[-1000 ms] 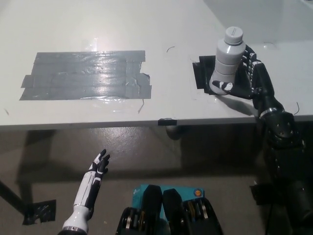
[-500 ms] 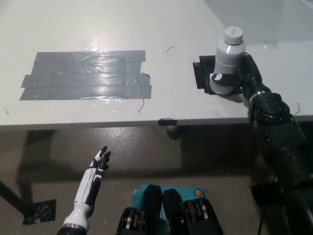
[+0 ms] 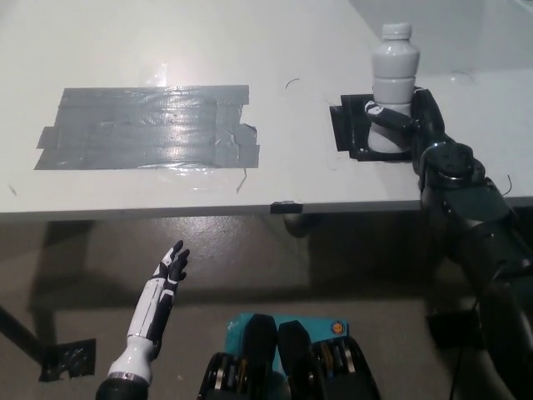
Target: A white bottle is kept in the middle of the desk infront of the robot and the robot picks it up with its right hand and passes it to a person
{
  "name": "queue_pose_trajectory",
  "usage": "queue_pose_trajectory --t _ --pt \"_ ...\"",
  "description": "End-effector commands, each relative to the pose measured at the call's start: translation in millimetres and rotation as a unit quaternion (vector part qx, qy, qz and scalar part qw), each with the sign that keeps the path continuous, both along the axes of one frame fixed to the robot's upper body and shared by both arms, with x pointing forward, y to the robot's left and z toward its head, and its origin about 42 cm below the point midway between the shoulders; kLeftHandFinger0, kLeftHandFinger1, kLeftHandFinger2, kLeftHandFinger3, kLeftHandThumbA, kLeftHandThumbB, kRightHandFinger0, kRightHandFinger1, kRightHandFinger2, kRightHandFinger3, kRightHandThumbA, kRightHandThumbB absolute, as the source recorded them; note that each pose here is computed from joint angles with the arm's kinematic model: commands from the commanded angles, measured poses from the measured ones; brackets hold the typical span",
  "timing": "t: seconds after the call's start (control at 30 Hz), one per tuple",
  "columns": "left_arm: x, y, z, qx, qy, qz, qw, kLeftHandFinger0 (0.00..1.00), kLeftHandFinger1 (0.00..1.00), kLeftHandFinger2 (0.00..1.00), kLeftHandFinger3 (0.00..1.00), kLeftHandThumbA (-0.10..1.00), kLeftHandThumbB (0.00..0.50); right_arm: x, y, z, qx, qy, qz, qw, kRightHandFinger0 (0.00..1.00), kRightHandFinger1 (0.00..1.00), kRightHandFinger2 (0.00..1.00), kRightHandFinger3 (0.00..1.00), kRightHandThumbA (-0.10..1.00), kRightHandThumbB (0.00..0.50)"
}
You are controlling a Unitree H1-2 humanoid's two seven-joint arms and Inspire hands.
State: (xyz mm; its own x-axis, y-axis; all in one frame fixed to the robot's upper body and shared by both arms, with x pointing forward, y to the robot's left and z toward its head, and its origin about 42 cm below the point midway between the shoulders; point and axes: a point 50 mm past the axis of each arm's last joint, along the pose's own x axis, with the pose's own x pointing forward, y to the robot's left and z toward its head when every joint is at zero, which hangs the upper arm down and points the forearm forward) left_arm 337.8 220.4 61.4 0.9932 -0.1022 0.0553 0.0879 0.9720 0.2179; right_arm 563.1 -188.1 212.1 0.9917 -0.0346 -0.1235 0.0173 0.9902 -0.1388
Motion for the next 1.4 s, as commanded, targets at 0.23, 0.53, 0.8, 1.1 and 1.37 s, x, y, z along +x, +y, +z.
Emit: queue_pose_trajectory --t 0.23,0.53,0.8,1.1,1.37 --pt "9.4 1.5 15.4 0.006 -0.033 -0.007 0.999 1.0 1.0 1.0 1.0 1.0 0.132 12.7 18.0 59.7 -0.048 -0.127 0.03 0.99 0.22 0.6 0.88 0.84 -0.1 0.151" --pt "8.8 1.5 12.9 0.006 -0.028 -0.009 1.0 1.0 1.0 1.0 1.0 1.0 0.139 0.6 83.2 110.0 -0.055 -0.238 0.113 0.963 0.11 0.51 0.85 0.82 -0.1 0.152" --pt "9.5 0.0 12.2 0.01 -0.023 -0.006 1.0 1.0 1.0 1.0 1.0 1.0 0.163 -0.4 130.7 129.7 -0.087 -0.219 0.158 0.959 0.09 0.54 0.91 0.87 -0.1 0.157" --pt "10.8 -0.2 15.8 0.02 -0.027 -0.012 0.999 1.0 1.0 1.0 1.0 1.0 0.142 -3.0 145.4 74.2 -0.105 -0.118 0.161 0.974 0.01 0.47 0.86 0.87 -0.1 0.142" --pt "13.1 0.7 17.4 0.024 -0.03 -0.017 0.999 1.0 1.0 1.0 1.0 1.0 0.144 -6.0 133.3 44.4 -0.105 -0.078 0.145 0.981 0.07 0.52 0.85 0.82 -0.1 0.165"
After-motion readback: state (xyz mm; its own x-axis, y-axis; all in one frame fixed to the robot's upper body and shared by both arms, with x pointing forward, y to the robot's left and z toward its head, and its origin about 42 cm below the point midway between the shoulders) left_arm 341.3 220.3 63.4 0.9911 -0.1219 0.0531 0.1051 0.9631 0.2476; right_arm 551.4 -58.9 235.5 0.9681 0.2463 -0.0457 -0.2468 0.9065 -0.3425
